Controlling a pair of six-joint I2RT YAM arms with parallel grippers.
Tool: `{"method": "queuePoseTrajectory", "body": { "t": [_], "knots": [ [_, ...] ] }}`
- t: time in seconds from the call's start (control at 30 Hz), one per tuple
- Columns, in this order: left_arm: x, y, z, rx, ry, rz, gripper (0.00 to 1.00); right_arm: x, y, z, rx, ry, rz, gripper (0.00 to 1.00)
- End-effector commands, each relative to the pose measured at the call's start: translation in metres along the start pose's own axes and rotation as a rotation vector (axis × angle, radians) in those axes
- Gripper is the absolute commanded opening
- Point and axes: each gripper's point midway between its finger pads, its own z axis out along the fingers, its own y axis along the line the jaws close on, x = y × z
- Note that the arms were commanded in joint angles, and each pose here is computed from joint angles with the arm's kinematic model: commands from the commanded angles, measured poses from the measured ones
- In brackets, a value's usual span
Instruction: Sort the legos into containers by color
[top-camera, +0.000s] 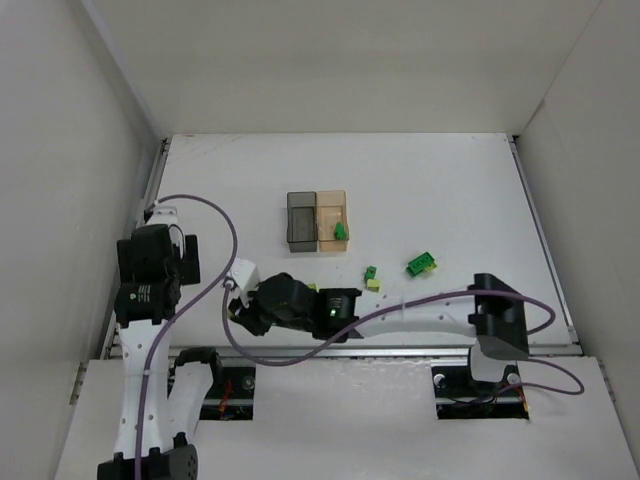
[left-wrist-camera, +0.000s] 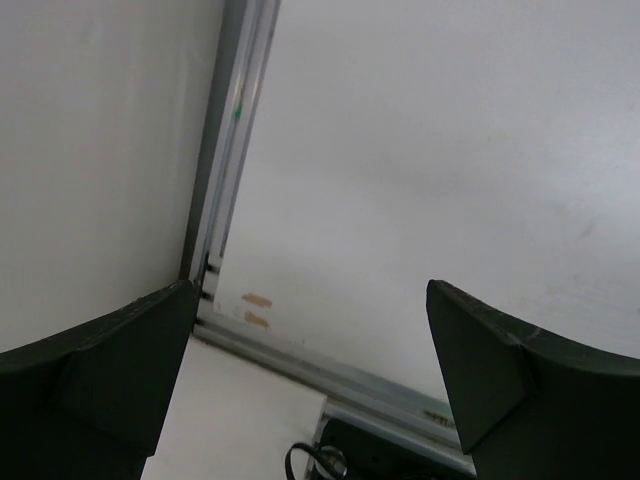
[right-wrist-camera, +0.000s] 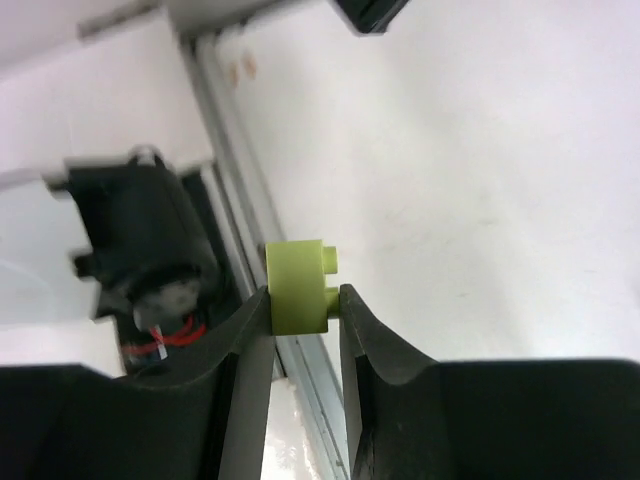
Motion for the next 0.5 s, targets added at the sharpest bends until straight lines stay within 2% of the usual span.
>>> {"method": "queuePoseTrajectory", "body": {
  "t": [0.0,0.03,0.07,0.17,0.2,0.23,0.3,0.33,0.37,0.47],
  "knots": [
    [-0.064,0.007,-0.02,0.029,-0.19,-0.043,0.99,-0.04,-0.044,-0.023,0.212,-0.064,0.086,0.0],
    [-0.073,0.006,-0.021,0.039,-0.215,-0.034,0.99,-0.042,-0.058,-0.025,0.247,-0.057,0.111,0.0],
    [-0.082,0.006,-0.022,0.045,-0.242,-0.03,0.99,-0.046,-0.094,-0.028,0.313,-0.055,0.155,0.0],
    [-0.114,0.012,-0.021,0.019,-0.344,-0.064,0.99,-0.058,-0.155,-0.032,0.402,-0.07,0.294,0.0],
    [-0.132,0.015,-0.021,0.003,-0.403,-0.094,0.99,-0.058,-0.195,-0.036,0.443,-0.071,0.339,0.0],
    [-0.141,0.017,-0.024,-0.003,-0.442,-0.107,0.99,-0.062,-0.213,-0.028,0.461,-0.079,0.354,0.0],
    [-0.154,0.008,-0.019,0.036,-0.512,-0.054,0.99,-0.051,-0.262,-0.021,0.54,-0.012,0.398,0.0],
    [-0.156,0.009,-0.018,0.029,-0.526,-0.041,0.99,-0.073,-0.273,-0.028,0.55,-0.063,0.405,0.0],
    [-0.158,0.002,-0.013,0.054,-0.532,-0.023,0.99,-0.045,-0.286,-0.015,0.581,0.019,0.425,0.0],
    [-0.157,-0.024,-0.005,0.17,-0.571,0.082,0.97,-0.032,-0.313,-0.003,0.577,0.043,0.477,0.0]
  ]
}}
